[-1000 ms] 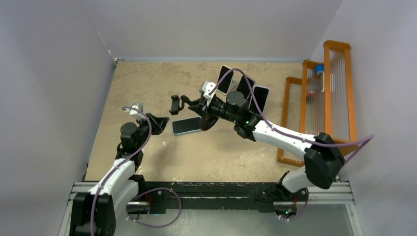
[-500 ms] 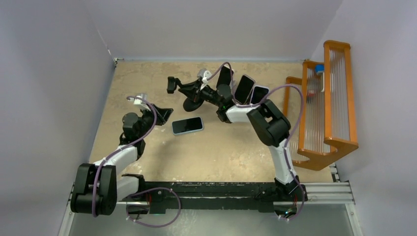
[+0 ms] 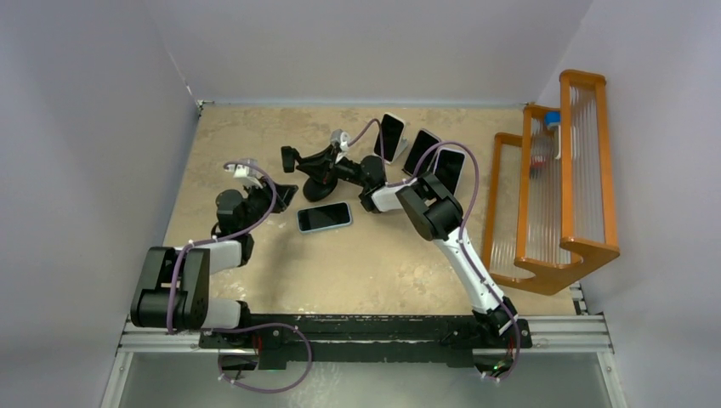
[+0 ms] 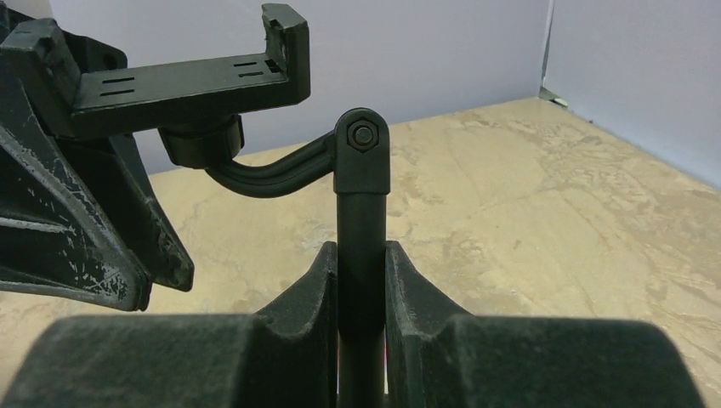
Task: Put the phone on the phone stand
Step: Place the phone stand at the center of the board.
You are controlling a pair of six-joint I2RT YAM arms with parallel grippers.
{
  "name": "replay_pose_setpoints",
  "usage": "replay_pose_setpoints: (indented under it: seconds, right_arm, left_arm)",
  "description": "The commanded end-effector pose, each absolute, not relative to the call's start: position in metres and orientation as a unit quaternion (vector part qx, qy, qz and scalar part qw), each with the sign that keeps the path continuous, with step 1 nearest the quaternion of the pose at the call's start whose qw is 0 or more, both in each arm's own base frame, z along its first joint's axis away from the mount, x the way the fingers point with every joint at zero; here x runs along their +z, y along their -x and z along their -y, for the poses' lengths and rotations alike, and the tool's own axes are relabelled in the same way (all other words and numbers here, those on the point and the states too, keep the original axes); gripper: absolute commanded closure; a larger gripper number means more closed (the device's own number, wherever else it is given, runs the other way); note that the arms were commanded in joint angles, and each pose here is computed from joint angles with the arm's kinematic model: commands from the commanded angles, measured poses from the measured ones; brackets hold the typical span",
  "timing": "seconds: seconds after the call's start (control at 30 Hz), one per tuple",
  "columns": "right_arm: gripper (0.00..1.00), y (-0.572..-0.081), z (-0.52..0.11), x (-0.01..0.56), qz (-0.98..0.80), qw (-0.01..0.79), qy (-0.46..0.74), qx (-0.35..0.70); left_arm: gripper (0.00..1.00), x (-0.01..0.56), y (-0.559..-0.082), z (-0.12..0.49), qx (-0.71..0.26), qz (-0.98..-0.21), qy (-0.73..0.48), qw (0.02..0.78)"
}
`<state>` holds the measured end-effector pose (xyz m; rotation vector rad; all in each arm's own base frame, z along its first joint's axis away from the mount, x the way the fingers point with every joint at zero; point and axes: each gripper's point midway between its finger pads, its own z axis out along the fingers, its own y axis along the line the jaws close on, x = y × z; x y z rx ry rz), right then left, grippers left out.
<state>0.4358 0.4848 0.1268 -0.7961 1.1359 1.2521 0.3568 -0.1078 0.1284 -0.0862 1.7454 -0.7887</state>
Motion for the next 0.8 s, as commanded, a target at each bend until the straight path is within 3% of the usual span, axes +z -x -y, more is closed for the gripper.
replay_pose_setpoints:
  seconds: [0.0,0.13,0.17,0.27,0.37,0.57,0.67,0.77]
  right_arm:
    - [1.0,-0.435,-0.48,0.191,-0.404,0.643,0.349,0.549]
    - [0.97,-0.439,-0.473,0.187,-0.412,0.627,0.338,0.568]
    - [0.88,-0.437,-0.472,0.186,-0.412,0.622,0.34,0.573]
    - [0.75,-0.432,-0.467,0.185,-0.409,0.616,0.343,0.579]
    - [0.51,-0.426,-0.459,0.186,-0.405,0.616,0.342,0.582]
    - [0.29,-0.417,-0.437,0.191,-0.399,0.611,0.339,0.594]
    - [0.03,-0.412,-0.423,0.199,-0.395,0.609,0.346,0.595]
    - [0.01,-0.402,-0.411,0.212,-0.396,0.605,0.358,0.591]
  left_arm:
    - [0.75,0.156,-0.373,0.106,-0.328,-0.712,0.0,0.62]
    - [0.75,0.153,-0.376,0.109,-0.325,-0.713,-0.023,0.621]
    - [0.75,0.153,-0.377,0.11,-0.325,-0.712,-0.031,0.622]
    - [0.74,0.152,-0.379,0.114,-0.327,-0.71,-0.05,0.622]
    - [0.72,0.152,-0.38,0.119,-0.336,-0.704,-0.069,0.622]
    - [0.7,0.151,-0.377,0.135,-0.375,-0.684,-0.121,0.614]
    - [0.69,0.147,-0.375,0.148,-0.406,-0.668,-0.164,0.601]
    - [0.69,0.138,-0.376,0.162,-0.44,-0.653,-0.214,0.579]
